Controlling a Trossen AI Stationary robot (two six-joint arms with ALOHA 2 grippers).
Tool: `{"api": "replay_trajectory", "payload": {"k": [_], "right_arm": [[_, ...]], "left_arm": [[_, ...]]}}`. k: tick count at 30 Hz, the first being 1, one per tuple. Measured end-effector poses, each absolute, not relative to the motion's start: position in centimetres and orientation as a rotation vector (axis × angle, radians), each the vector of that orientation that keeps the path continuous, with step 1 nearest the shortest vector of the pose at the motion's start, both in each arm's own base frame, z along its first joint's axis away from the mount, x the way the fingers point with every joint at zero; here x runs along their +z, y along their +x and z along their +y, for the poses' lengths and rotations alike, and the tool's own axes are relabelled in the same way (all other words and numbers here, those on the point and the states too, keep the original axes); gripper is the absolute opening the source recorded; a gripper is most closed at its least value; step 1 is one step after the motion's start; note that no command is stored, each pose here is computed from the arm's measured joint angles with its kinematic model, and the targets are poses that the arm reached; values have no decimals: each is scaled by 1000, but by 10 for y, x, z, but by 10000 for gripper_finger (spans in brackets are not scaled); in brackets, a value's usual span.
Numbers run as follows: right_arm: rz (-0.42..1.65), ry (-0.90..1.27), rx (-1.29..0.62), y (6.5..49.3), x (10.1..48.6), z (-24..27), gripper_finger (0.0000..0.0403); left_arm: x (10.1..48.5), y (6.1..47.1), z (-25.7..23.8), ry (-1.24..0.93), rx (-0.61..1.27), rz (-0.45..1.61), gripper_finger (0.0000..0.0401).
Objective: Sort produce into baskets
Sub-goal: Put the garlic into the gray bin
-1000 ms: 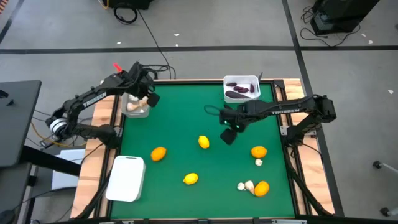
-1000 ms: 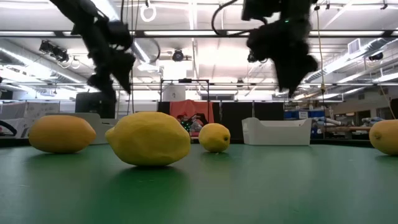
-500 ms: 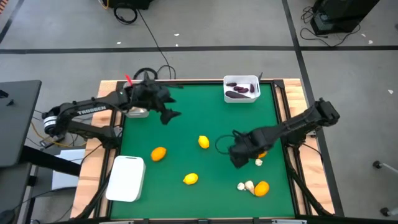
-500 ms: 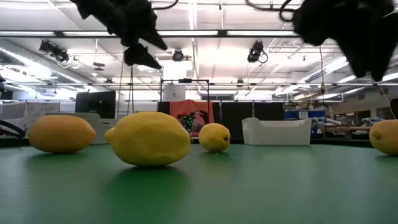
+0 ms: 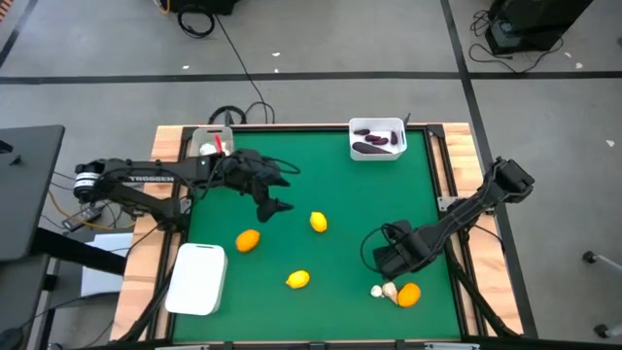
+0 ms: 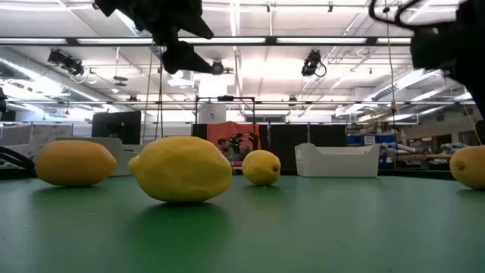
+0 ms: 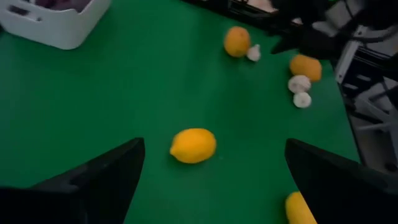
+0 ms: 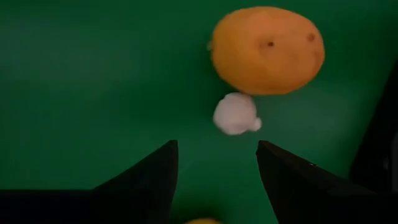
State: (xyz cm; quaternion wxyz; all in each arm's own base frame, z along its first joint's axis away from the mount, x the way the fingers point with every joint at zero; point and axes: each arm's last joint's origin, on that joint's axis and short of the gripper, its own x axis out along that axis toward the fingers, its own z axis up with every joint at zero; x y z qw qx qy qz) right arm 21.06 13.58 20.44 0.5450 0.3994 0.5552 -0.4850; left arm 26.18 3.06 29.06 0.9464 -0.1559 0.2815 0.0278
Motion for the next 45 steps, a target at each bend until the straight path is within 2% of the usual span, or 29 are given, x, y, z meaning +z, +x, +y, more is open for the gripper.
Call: {"api": "replay_trajectory", "payload": {"k": [7, 16, 20, 23, 26, 45], "right_arm": [[1314, 1007, -1172, 201, 168, 130, 228], [1284, 1033, -1223, 195, 153, 124, 228], [1234, 1120, -1080, 211, 160, 133, 228], [1123, 1159, -915, 229, 171, 141, 228], [1038, 1148, -835, 244, 185, 139, 228], [1130, 797, -793, 280, 194, 17, 222]], "left_arm": [[290, 262, 20, -328, 28, 589, 394], [289, 262, 14, -328, 10, 600, 394], [288, 262, 13, -346, 18, 611, 394], [288, 262, 12, -344, 21, 614, 394], [288, 262, 13, -331, 53, 610, 394], [286, 260, 15, -322, 117, 622, 394]]}}
